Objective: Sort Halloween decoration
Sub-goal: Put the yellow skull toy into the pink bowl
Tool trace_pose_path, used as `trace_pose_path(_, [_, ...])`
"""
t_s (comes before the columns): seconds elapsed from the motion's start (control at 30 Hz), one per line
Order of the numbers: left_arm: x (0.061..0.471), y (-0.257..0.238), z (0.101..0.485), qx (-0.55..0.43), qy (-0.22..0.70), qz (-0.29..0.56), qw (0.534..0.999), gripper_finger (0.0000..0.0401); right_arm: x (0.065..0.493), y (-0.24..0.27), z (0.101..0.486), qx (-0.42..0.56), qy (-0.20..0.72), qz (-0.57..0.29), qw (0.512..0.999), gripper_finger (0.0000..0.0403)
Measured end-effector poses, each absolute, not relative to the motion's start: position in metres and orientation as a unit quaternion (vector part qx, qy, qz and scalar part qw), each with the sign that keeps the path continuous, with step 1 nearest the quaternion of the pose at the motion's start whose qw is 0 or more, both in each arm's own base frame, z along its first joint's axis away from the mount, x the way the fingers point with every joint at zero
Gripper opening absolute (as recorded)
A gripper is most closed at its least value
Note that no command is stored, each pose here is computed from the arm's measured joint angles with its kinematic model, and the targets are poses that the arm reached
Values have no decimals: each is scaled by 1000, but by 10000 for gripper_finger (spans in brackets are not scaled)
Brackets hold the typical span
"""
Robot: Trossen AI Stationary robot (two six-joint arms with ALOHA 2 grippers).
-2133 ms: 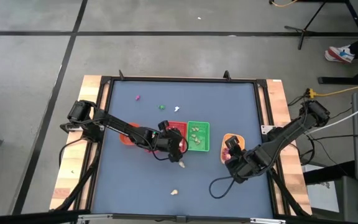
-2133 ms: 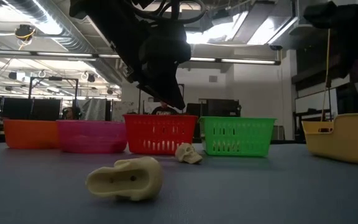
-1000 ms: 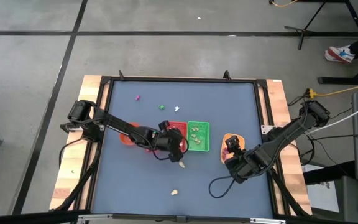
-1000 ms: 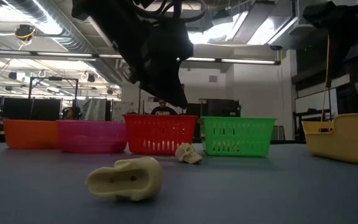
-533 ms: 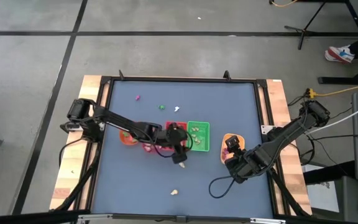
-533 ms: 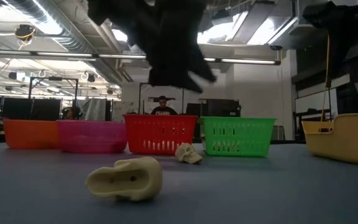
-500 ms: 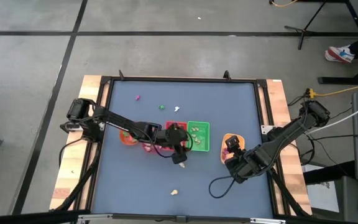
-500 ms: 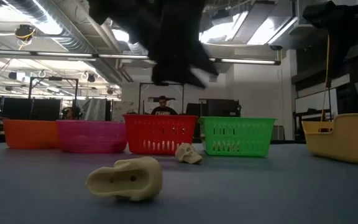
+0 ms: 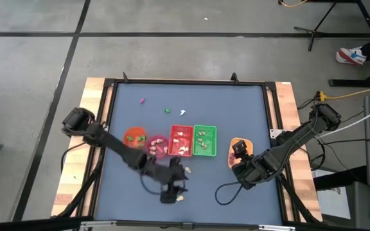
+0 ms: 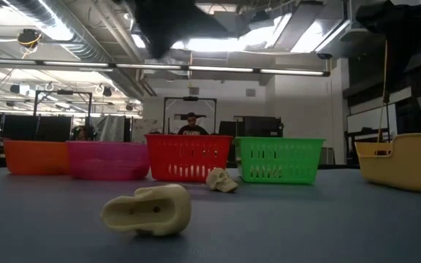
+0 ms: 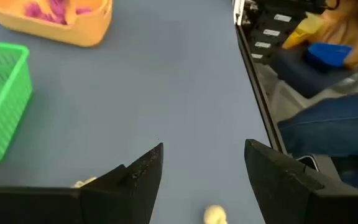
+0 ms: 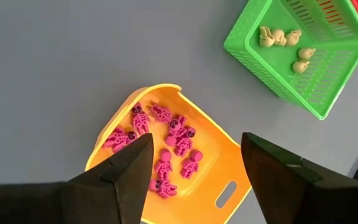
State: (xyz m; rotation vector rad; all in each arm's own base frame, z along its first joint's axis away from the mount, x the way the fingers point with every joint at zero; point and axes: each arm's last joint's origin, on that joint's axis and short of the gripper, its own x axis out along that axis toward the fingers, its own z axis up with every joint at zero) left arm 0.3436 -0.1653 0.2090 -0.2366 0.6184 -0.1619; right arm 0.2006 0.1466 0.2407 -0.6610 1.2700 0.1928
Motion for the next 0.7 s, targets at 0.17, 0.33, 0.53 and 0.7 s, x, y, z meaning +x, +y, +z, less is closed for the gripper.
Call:
trace_pose_path(0.17, [324,-203,202,-65,281,-35,957,209,201,147,241,-302,580,89,752,244])
trace_pose_path(0.33, [312,-230,183,-47,278,-15,959,209,202,148,241,-298,574,89,757,244])
trace_pose_path(0.53, [315,-245,153,-48,280,-19,959,209,205,150,241,-291,563,92,768,244])
trace_pose_path(0.7, [321,-247,130,-45,285,-15,957,208,205,150,241,-291,563,92,768,244])
